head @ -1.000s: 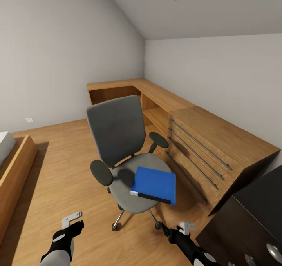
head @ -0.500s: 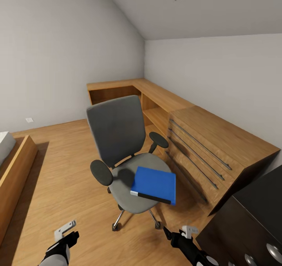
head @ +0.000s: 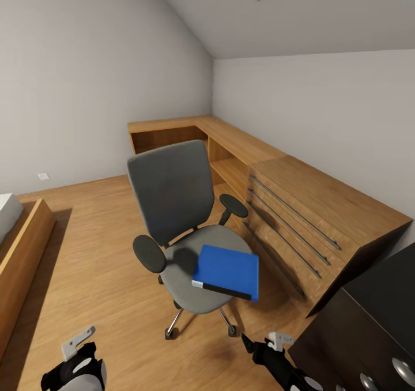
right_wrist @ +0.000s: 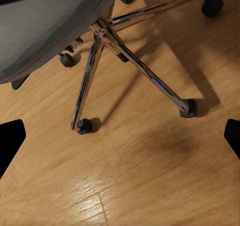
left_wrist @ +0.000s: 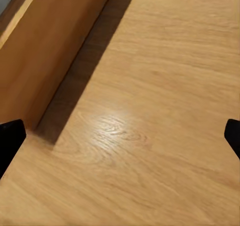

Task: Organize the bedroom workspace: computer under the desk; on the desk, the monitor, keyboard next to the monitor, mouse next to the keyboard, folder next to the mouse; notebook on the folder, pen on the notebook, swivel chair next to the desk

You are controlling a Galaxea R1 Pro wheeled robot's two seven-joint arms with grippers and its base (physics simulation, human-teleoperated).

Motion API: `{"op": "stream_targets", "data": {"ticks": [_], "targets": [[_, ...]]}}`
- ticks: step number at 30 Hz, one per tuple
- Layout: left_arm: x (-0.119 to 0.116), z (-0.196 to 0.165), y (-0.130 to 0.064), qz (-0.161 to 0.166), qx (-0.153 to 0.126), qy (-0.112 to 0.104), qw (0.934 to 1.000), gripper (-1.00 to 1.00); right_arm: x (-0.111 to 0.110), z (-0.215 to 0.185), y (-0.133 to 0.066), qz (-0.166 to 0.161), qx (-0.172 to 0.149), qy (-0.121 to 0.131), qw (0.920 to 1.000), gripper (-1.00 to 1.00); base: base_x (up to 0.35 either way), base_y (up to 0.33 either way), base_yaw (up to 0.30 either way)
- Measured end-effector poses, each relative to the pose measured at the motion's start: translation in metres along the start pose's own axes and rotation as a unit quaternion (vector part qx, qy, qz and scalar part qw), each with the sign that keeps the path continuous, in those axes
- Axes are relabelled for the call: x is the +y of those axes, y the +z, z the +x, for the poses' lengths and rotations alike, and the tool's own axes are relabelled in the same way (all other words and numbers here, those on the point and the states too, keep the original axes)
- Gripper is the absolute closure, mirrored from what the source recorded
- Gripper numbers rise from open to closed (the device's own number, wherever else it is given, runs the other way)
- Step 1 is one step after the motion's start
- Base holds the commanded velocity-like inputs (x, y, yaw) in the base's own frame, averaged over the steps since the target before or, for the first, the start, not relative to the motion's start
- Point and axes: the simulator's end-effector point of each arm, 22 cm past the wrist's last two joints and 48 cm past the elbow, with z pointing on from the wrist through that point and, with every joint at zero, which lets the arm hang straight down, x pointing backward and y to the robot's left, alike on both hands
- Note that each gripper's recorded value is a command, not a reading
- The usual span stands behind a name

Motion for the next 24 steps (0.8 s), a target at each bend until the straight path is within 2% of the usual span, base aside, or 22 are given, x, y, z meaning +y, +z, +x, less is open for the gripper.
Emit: {"op": "stream_targets", "data": {"ticks": [4, 5, 10, 15, 19, 20, 22, 23, 24], "targets": [[-0.009, 0.013, -0.006, 0.004, 0.002, 0.022, 0.9997, -1.00, -0.004, -0.001, -0.001, 0.002, 0.000, -0.002, 1.0000, -1.00, 0.000, 0.000, 0.000], [-0.014, 0.025, -0.010, 0.013, 0.006, 0.039, 0.9991, -1.00, -0.006, -0.002, -0.002, 0.004, -0.001, -0.002, 1.0000, -1.00, 0.000, 0.000, 0.000], [-0.021, 0.044, -0.016, 0.032, 0.006, 0.080, 0.9962, -1.00, -0.008, -0.003, -0.002, 0.007, -0.002, -0.003, 1.0000, -1.00, 0.000, 0.000, 0.000], [-0.024, 0.049, -0.018, 0.039, 0.004, 0.092, 0.9950, -1.00, -0.010, -0.005, -0.002, 0.012, -0.006, 0.002, 0.9999, -1.00, 0.000, 0.000, 0.000], [-0.028, 0.050, -0.014, 0.043, -0.010, 0.089, 0.9951, -1.00, -0.031, -0.010, 0.002, 0.044, -0.020, 0.022, 0.9986, -1.00, 0.000, 0.000, 0.000], [-0.029, 0.048, -0.013, 0.044, -0.017, 0.086, 0.9952, -1.00, -0.047, -0.013, 0.001, 0.070, -0.027, 0.036, 0.9965, -1.00, 0.000, 0.000, 0.000], [-0.031, 0.049, -0.011, 0.045, -0.023, 0.084, 0.9952, -1.00, -0.066, -0.015, 0.000, 0.101, -0.035, 0.051, 0.9930, -1.00, 0.000, 0.000, 0.000], [-0.032, 0.049, -0.010, 0.046, -0.026, 0.082, 0.9952, -1.00, -0.083, -0.018, -0.002, 0.130, -0.042, 0.067, 0.9883, -1.00, 0.000, 0.000, 0.000], [-0.033, 0.050, -0.009, 0.048, -0.027, 0.082, 0.9952, -1.00, -0.091, -0.018, -0.003, 0.145, -0.045, 0.075, 0.9856, -1.00, 0.000, 0.000, 0.000]]}}
